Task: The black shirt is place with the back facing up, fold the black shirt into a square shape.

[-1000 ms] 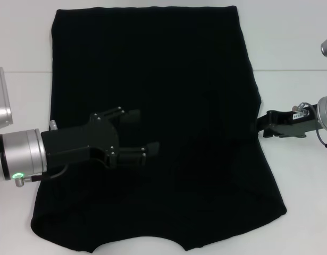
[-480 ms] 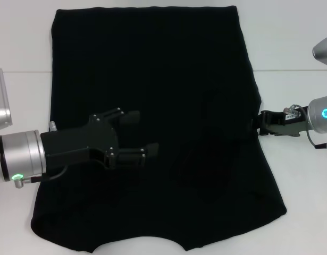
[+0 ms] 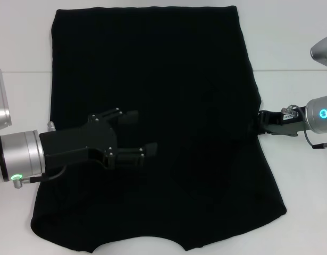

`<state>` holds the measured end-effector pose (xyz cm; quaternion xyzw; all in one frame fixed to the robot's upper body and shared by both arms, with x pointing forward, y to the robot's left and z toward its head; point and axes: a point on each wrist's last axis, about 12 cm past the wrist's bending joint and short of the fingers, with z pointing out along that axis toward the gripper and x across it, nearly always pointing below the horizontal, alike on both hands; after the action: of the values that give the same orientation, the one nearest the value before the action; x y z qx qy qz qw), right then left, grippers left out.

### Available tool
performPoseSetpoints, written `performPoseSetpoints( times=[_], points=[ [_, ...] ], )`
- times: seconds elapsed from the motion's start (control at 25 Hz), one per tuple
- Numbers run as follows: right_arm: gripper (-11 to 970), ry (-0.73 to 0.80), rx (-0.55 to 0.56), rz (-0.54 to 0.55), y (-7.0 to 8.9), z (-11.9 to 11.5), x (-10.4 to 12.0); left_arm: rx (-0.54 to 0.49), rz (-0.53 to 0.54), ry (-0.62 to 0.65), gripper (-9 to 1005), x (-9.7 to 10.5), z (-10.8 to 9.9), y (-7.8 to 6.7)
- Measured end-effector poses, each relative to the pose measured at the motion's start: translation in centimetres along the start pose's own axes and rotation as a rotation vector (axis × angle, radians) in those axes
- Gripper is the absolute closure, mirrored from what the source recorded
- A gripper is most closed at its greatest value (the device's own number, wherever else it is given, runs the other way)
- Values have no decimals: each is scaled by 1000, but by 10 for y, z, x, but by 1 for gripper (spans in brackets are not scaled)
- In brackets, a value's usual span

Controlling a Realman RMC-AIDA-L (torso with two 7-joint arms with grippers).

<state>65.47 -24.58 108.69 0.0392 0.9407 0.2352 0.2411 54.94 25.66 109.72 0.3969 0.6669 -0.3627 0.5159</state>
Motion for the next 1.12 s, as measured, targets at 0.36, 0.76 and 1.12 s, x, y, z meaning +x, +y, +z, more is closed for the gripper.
performPoseSetpoints(
  times=[0.36,0.76,1.12],
  points=[
    [818,2,-1,-11,1,1,1,-4,1,1,60,0,0,0],
    [915,-33,-48,-48,11,-3,-9,-10,-1,-2,60,0,-1,1],
    [851,-122,-73,-112,43,-5,-37,-11,2,-8,60,-2,0,2]
  ],
)
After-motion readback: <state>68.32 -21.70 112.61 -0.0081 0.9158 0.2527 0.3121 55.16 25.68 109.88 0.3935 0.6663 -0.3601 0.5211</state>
